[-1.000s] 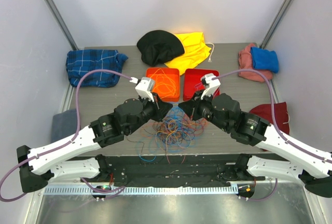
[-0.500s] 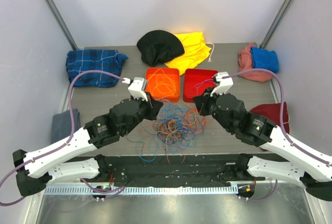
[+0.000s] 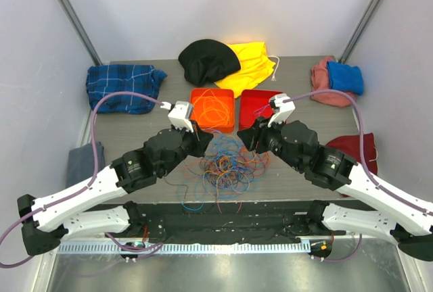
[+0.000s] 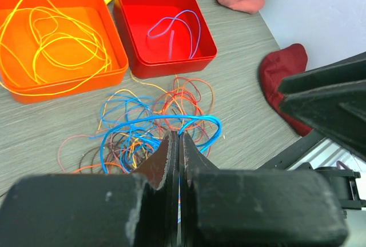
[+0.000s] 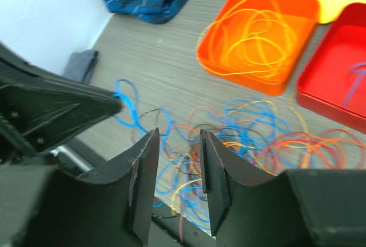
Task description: Untangle the cables
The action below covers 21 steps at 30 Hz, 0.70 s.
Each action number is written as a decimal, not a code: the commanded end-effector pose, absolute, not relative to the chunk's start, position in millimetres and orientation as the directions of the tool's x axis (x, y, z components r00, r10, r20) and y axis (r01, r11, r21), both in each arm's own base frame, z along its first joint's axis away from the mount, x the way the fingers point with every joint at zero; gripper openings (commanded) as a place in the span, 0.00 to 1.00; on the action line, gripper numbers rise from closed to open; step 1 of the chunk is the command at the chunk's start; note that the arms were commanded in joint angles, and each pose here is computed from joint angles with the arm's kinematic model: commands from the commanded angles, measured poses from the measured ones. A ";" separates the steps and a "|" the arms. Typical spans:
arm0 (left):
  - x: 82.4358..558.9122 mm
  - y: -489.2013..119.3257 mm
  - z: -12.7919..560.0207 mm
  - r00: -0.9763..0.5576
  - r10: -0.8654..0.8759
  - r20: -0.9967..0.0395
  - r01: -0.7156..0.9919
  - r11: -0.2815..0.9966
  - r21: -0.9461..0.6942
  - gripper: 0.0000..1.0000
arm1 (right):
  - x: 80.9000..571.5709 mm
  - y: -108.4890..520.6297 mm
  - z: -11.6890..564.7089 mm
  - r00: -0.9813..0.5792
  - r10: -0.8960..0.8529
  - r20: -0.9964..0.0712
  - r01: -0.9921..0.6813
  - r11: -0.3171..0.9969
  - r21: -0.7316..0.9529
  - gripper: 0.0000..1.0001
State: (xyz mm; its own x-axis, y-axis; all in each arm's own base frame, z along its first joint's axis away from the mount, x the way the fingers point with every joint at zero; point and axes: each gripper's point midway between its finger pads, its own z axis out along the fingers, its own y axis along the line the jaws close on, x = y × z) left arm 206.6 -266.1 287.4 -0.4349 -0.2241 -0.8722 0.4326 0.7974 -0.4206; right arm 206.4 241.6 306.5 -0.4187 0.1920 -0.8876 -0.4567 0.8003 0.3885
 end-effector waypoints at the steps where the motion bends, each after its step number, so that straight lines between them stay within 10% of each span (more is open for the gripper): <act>1: 210.1 -278.8 316.6 -0.394 -0.276 -0.877 0.477 0.754 -0.451 0.00 | 198.2 266.8 327.8 -0.423 0.256 -0.869 -0.545 0.695 0.469 0.43; 21: 212.6 -292.0 343.4 -0.368 -0.329 -0.870 0.513 0.708 -0.485 0.00 | 187.4 284.7 321.0 -0.488 0.283 -0.826 -0.571 0.613 0.547 0.39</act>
State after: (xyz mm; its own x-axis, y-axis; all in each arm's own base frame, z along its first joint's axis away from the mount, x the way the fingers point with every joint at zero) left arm 211.2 -290.6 305.2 -0.4207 -0.2448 -0.8735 0.4849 0.7531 -0.4446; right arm 188.0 282.4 309.1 -0.4993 0.2375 -0.8332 -0.5620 0.6432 0.5201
